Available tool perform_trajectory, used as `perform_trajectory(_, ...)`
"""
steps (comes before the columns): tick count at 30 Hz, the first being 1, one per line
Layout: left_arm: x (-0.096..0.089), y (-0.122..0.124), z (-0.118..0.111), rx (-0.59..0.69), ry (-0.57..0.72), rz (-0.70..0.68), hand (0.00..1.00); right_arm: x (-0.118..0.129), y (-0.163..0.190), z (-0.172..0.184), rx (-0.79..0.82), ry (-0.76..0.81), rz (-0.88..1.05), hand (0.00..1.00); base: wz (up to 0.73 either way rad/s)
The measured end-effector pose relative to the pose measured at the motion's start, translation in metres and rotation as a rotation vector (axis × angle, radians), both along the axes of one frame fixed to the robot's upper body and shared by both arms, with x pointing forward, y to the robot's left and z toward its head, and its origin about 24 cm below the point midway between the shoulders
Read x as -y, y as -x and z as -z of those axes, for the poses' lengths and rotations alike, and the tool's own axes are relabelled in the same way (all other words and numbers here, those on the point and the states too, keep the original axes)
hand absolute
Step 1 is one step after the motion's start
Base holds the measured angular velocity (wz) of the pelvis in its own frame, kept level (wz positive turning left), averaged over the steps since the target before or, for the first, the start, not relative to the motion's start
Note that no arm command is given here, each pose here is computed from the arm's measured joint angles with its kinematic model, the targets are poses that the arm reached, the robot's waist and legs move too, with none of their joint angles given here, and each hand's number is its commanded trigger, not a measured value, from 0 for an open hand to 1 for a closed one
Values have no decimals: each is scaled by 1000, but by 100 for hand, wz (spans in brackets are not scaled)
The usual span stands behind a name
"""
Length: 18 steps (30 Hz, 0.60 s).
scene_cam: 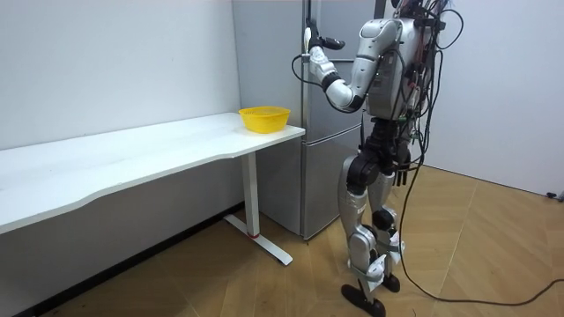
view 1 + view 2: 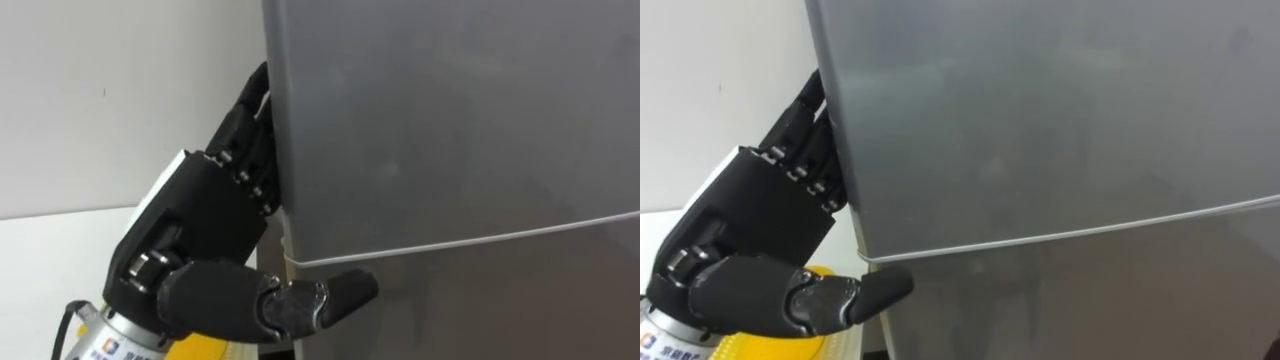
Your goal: Retrieve from the upper fridge
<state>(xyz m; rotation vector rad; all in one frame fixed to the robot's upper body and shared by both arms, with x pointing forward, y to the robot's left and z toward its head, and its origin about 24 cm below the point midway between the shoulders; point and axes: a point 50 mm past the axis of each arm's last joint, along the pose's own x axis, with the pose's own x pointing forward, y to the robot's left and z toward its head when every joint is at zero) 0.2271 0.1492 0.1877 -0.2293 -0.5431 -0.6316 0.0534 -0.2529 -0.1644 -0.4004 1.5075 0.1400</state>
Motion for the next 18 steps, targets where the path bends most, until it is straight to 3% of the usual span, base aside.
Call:
perform_trajectory(13, 2, 1, 0, 3, 3, 49, 0, 1, -4, -1, -5, 6, -36, 0, 3)
perform_trajectory(18, 1, 2, -1, -28, 62, 119, 0, 1, -5, -1, -16, -4, -40, 0, 3)
